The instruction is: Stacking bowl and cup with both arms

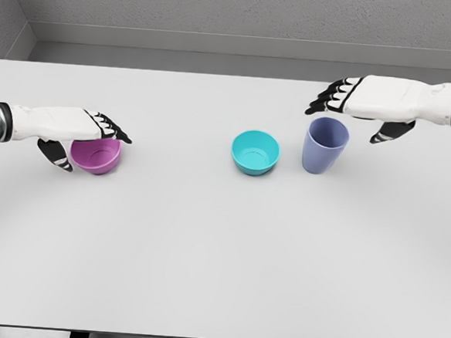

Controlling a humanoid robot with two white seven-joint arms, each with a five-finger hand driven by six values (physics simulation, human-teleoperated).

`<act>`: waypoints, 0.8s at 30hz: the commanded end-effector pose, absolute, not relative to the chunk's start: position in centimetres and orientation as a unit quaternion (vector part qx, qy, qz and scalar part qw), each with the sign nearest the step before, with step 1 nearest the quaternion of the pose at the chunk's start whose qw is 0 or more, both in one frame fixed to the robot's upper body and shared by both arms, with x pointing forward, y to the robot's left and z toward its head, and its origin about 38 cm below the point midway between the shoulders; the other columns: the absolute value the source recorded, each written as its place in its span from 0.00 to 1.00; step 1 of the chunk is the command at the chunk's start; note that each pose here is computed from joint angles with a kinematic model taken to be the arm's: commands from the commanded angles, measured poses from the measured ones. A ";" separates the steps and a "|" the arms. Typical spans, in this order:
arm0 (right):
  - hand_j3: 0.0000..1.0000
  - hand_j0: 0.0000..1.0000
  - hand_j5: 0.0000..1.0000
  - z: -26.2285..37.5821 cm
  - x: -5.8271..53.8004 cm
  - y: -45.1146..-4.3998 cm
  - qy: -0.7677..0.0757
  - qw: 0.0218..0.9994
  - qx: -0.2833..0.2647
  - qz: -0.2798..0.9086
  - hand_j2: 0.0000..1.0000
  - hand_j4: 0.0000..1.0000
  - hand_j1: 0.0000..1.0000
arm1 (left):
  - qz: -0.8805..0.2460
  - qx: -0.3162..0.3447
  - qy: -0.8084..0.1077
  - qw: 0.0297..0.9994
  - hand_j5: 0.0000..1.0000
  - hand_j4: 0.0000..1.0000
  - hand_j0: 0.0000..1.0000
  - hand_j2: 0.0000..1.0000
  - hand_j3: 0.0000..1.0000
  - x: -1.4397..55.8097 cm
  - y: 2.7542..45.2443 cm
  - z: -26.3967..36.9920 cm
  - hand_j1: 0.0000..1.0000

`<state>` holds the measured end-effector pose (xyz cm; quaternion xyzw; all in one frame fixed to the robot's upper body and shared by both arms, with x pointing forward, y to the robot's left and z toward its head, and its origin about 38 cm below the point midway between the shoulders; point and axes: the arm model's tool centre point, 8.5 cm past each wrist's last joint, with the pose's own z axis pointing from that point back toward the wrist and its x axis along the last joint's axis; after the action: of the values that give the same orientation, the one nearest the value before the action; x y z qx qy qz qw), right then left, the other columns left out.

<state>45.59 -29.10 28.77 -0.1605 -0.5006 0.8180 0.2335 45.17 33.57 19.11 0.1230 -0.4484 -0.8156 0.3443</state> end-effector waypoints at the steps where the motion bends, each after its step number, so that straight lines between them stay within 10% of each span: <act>1: 1.00 1.00 1.00 28.1 46.3 -29.4 -0.496 0.247 -0.162 0.817 1.00 1.00 1.00 | -0.814 0.125 -0.448 0.347 1.00 1.00 1.00 1.00 1.00 45.3 33.7 19.1 1.00; 24: 1.00 1.00 1.00 26.3 46.8 -27.4 -0.486 0.242 -0.139 0.828 1.00 1.00 1.00 | -0.817 0.128 -0.441 0.348 1.00 1.00 1.00 1.00 1.00 45.8 33.2 18.3 1.00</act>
<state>46.82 -27.54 26.41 -0.1418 -0.4853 0.8286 0.2405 45.81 33.27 18.36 0.1276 -0.4404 -0.8180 0.3473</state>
